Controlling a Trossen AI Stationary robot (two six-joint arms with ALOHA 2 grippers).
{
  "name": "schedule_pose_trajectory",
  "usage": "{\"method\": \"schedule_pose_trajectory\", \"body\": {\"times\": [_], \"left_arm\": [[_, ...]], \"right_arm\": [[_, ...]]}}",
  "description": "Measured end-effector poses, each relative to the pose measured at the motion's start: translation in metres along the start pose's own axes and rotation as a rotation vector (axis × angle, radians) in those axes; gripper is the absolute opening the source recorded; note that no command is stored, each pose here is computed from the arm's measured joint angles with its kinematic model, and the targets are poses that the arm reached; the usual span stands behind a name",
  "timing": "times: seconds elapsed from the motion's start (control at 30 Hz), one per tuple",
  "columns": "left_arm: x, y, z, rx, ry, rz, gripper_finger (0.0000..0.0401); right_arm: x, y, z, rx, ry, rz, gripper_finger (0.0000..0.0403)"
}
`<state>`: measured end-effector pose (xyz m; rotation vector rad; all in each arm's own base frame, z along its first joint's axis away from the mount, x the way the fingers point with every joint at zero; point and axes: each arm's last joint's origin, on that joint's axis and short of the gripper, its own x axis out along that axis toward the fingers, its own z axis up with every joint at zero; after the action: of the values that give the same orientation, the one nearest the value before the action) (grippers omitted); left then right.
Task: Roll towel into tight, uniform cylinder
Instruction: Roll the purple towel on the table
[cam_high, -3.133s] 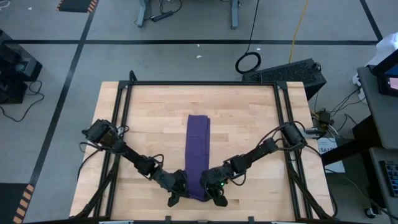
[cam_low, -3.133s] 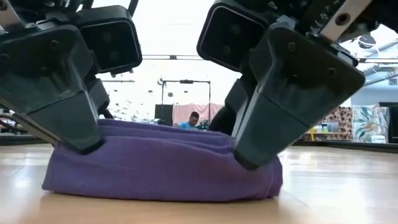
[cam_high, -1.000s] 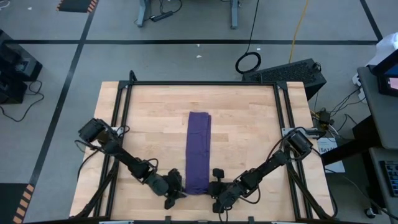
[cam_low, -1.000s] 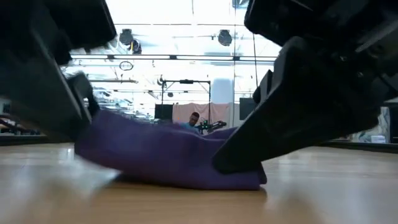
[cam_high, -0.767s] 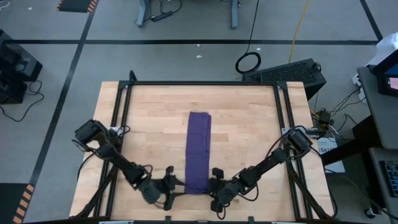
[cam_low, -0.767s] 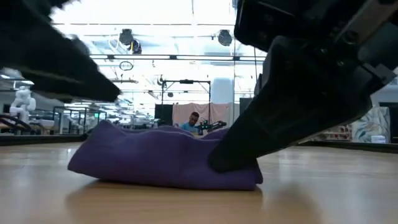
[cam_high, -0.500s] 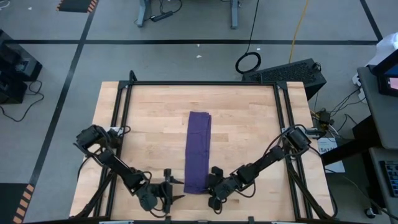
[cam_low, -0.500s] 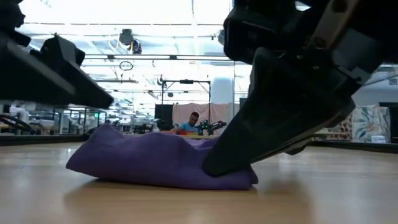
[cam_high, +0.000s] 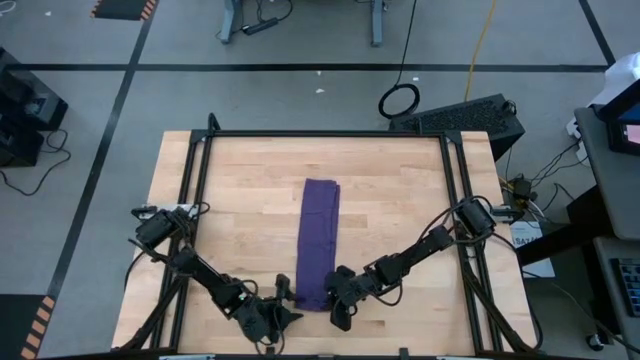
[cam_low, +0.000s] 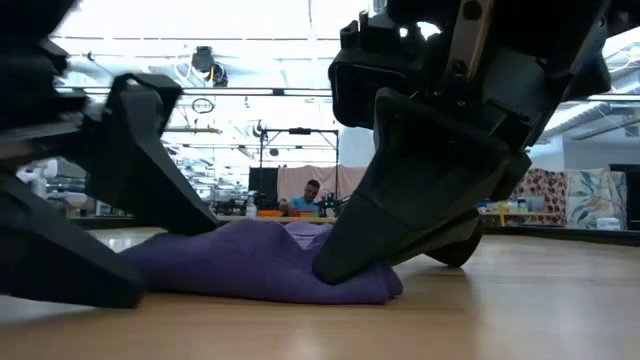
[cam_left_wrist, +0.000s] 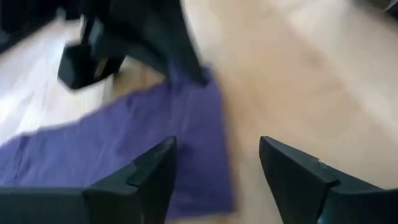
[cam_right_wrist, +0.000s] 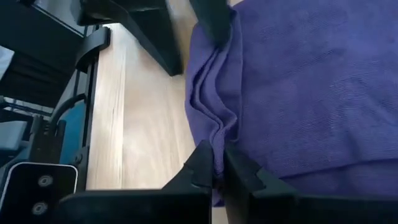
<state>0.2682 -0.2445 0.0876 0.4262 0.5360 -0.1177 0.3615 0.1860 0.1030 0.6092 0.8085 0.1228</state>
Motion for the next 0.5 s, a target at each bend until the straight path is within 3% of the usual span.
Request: {"method": "schedule_pose_trajectory", "body": {"times": [0.33, 0.5], "left_arm": [[0.011, 0.015, -0.003, -0.089, 0.078, -0.086, 0.016], [0.012, 0.018, -0.009, -0.183, 0.147, -0.092, 0.0095]], "right_arm": [[0.0, -0.004, 0.005, 0.032, 0.024, 0.025, 0.0011], [0.0, -0.005, 0.006, -0.001, -0.004, -0.003, 0.0053]]}}
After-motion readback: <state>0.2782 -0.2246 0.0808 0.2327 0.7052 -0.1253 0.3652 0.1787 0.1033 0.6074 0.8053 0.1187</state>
